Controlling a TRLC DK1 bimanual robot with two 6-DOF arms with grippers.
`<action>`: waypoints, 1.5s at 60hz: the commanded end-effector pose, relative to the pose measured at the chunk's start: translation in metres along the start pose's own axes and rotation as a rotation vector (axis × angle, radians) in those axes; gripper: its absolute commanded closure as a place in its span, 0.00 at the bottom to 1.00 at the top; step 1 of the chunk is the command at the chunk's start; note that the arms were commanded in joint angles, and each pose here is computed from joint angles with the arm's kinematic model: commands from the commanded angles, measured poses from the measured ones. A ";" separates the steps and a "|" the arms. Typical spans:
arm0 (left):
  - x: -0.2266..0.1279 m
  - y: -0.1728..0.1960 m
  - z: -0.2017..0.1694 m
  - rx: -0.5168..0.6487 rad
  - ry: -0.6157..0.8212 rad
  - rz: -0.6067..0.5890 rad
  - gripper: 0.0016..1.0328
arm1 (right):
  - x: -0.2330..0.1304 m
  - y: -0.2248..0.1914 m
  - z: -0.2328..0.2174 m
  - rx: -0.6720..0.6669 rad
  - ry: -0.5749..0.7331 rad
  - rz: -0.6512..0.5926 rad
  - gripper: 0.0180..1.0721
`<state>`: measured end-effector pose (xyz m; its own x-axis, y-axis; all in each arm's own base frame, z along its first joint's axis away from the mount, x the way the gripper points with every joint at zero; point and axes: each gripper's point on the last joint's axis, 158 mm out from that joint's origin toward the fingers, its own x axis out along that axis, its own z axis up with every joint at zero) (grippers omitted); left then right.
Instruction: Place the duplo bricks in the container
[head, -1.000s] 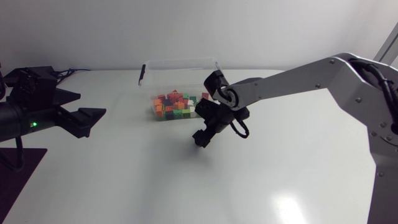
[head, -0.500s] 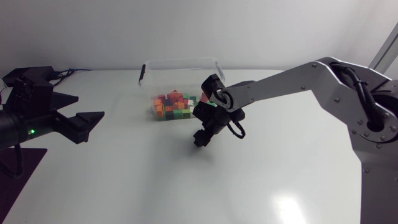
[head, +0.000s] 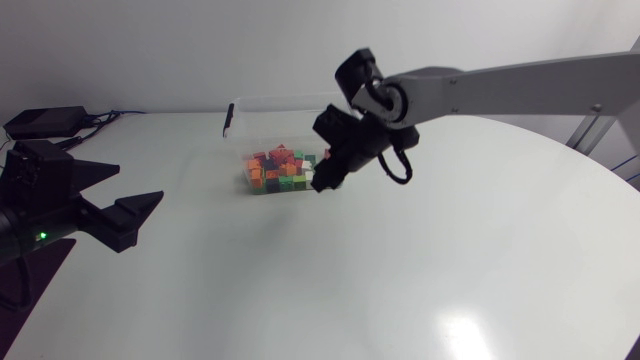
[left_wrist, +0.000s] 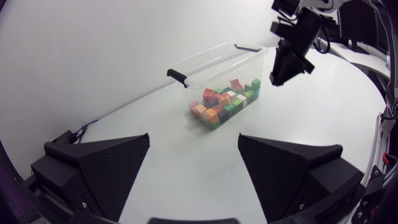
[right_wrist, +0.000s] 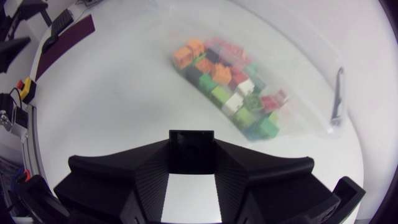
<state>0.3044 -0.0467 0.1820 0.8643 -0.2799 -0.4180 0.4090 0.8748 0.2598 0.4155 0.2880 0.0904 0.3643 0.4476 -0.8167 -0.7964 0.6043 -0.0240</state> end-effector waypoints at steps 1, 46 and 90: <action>-0.001 -0.006 -0.011 -0.015 0.010 -0.012 0.04 | -0.030 -0.003 0.036 0.026 -0.090 -0.022 0.75; -0.022 -0.010 -0.018 -0.131 -0.059 0.039 0.04 | -0.012 -0.070 0.152 0.112 -0.336 -0.171 0.75; -0.059 -0.013 -0.006 -0.212 -0.261 0.121 0.04 | -0.088 -0.109 0.120 0.154 -0.393 -0.381 0.05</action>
<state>0.2476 -0.0408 0.2073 0.9583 -0.2429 -0.1502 0.2649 0.9526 0.1494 0.5434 0.2790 0.2011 0.7447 0.3862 -0.5443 -0.5406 0.8273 -0.1526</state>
